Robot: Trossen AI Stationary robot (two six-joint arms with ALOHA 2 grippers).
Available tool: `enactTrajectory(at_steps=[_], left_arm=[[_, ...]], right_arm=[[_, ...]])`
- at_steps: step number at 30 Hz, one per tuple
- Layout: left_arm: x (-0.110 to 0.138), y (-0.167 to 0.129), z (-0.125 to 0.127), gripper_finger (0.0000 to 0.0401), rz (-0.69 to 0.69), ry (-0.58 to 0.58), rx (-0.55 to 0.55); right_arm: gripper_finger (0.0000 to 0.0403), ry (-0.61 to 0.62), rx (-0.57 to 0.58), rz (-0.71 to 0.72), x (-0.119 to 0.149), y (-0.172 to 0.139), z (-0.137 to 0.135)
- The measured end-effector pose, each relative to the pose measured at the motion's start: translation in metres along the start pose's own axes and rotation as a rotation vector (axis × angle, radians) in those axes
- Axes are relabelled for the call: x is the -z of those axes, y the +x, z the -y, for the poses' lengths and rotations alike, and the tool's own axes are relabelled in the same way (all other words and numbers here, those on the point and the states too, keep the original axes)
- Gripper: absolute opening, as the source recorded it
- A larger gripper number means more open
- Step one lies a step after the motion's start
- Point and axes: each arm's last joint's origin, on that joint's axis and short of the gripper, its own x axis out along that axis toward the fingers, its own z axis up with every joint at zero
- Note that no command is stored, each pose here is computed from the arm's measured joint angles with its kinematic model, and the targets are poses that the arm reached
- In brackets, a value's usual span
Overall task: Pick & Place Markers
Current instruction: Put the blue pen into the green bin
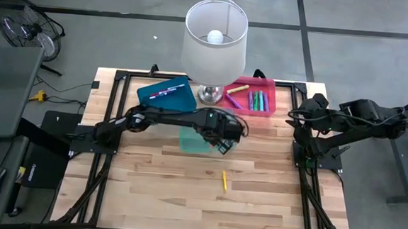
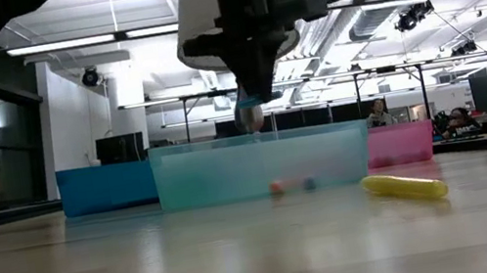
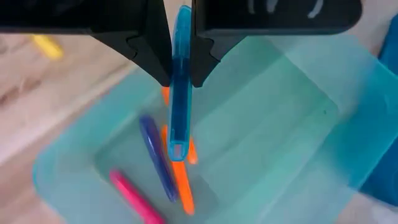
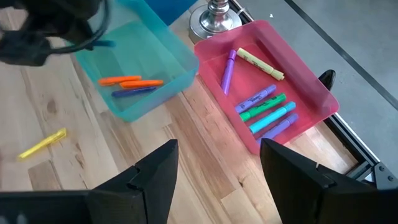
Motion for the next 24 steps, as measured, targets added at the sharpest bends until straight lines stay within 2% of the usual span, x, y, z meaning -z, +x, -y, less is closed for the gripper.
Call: enactTrajectory(at_steps=[8, 16, 18, 24], left_arm=[[-0.03, 0.009, -0.02, 0.0026, -0.034, -0.122, 0.06], [-0.035, 0.038, -0.01, 0.0026, -0.058, -0.186, 0.077], [-0.032, 0.047, -0.011, 0.0026, -0.092, -0.182, 0.031], [-0.033, 0.056, -0.006, 0.0026, -0.085, -0.194, 0.043]], right_arm=[[0.0216, -0.002, 0.009, -0.001, 0.0, 0.0, 0.0], [0.0216, 0.007, 0.028, 0.009, 0.0, 0.0, 0.001], [0.0216, 0.007, 0.028, 0.009, 0.0, 0.0, 0.001], [0.0216, 0.014, 0.029, 0.009, 0.0, 0.0, 0.001]])
